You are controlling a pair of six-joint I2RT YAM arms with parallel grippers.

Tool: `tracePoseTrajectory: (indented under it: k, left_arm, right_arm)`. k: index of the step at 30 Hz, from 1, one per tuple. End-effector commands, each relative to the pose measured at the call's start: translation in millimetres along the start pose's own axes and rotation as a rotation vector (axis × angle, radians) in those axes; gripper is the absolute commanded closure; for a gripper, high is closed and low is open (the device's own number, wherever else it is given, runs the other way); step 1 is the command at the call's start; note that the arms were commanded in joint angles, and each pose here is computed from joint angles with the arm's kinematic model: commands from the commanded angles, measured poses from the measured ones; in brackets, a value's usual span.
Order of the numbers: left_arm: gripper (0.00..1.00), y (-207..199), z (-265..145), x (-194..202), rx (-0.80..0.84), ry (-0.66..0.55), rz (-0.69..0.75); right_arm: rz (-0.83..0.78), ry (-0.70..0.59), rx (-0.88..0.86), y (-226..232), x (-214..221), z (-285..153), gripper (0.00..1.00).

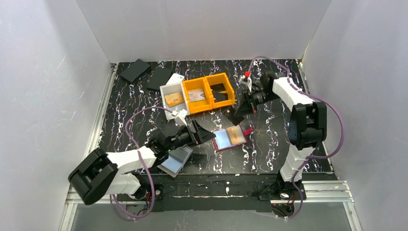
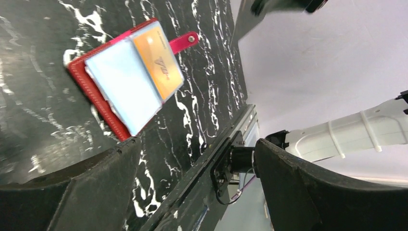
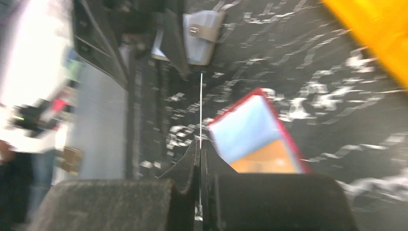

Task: Take the credit cards out of the card holder
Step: Place the credit card in the storage box.

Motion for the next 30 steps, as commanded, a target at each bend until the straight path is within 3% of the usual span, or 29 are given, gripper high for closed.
tracePoseTrajectory:
  k: [1, 6, 14, 23, 30]
  left_arm:
    - [0.13, -3.0, -29.6, -6.6, -0.071, 0.037, 0.067]
    - [0.11, -7.3, -58.4, -12.4, -0.153, 0.006, 0.175]
    - [0.10, -12.5, -99.5, -12.9, -0.248, -0.043, 0.265]
    - [0.10, -6.9, -125.7, -7.8, -0.268, -0.102, 0.280]
    - [0.09, -5.2, -129.2, -7.2, -0.285, -0.105, 0.286]
  right_arm:
    - [-0.222, 0.248, 0.116, -5.9, -36.9, -21.5, 0.99]
    - [-0.569, 0.502, 0.441, -24.1, -96.7, -15.9, 0.99]
    - [-0.865, 0.660, 0.507, -49.1, -167.5, 19.5, 0.99]
    - [-0.935, 0.749, 0.615, -92.7, -171.6, 47.4, 0.99]
    - [-0.915, 0.778, 0.583, -111.6, -157.2, 56.2, 0.99]
Point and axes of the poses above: each gripper's point midway between its finger pads, its own z axis out along the fingers, its own y axis along the line the jaws close on, x = y × z, the point moved 10 cm from there along -z, back along the fingers, and after that the axes turned 12 degrees about -z, right-handed, at the moved point
